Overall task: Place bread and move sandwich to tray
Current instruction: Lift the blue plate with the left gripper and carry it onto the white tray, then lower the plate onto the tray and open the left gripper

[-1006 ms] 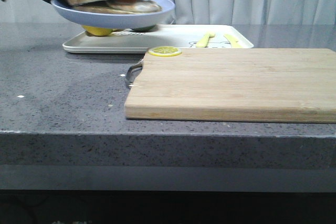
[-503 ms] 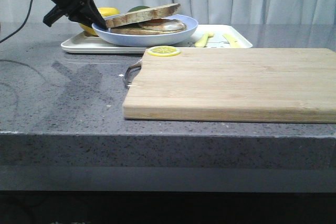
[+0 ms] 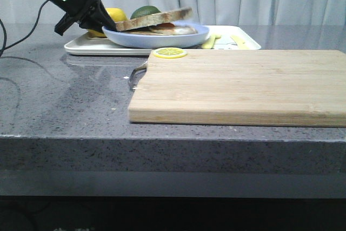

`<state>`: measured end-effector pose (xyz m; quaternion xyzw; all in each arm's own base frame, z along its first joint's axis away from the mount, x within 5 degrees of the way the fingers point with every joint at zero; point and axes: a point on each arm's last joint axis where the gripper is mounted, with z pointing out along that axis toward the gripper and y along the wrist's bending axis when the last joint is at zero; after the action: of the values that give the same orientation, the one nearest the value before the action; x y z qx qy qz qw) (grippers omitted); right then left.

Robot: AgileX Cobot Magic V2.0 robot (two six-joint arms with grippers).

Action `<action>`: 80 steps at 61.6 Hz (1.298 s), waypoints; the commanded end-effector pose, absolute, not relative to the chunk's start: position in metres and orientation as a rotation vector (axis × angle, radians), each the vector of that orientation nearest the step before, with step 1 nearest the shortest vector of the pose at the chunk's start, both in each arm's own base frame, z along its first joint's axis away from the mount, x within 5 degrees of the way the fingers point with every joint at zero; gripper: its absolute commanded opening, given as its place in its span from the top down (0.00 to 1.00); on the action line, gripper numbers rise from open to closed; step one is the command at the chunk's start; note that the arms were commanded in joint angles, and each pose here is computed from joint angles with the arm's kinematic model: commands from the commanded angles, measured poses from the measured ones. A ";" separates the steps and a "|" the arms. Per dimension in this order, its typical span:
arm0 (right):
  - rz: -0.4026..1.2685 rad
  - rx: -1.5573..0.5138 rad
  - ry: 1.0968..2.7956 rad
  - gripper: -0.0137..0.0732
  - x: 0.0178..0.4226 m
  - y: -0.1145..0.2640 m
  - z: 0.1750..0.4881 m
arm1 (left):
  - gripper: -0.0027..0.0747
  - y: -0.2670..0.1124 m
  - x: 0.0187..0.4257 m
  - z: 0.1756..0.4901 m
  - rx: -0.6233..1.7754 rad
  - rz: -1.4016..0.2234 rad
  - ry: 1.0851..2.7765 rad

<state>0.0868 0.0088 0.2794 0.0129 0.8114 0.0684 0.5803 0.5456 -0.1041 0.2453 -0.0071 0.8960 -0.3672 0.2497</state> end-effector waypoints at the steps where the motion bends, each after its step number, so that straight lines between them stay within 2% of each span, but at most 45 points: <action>1: 0.159 0.031 1.796 0.91 0.089 0.008 0.295 | 0.67 -0.107 0.535 0.303 0.008 -1.055 2.265; 8: 0.159 0.031 1.796 0.91 0.089 0.008 0.295 | 0.56 -0.106 0.535 0.303 0.006 -1.057 2.266; 22: 0.159 0.031 1.796 0.91 0.089 0.008 0.295 | 0.57 -0.100 0.525 0.317 0.074 -1.050 2.284; 25: 0.159 0.031 1.796 0.91 0.089 0.008 0.295 | 0.59 -0.098 0.523 0.322 0.085 -1.043 2.278; 29: 0.159 0.031 1.796 0.91 0.089 0.008 0.295 | 0.67 -0.096 0.521 0.330 0.095 -1.035 2.250; 39: 0.158 0.032 1.792 0.91 0.089 0.008 0.295 | 0.99 -0.091 0.516 0.346 0.114 -1.021 2.190; 48: 0.158 0.032 1.789 0.91 0.089 0.008 0.295 | 0.99 -0.090 0.509 0.363 0.141 -1.018 2.130; 59: 0.159 0.031 1.796 0.91 0.089 0.008 0.295 | 0.99 -0.089 0.491 0.398 0.172 -1.007 2.065; 69: 0.159 0.031 1.798 0.91 0.089 0.008 0.295 | 0.99 -0.081 0.468 0.438 0.181 -0.805 2.021; 80: 0.159 0.031 1.798 0.91 0.089 0.008 0.295 | 0.99 -0.083 0.450 0.459 0.164 -0.613 2.072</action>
<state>0.0868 0.0088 0.2794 0.0129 0.8114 0.0684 0.5803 0.4884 -0.0764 0.4010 0.0486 0.8709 -0.2580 0.4155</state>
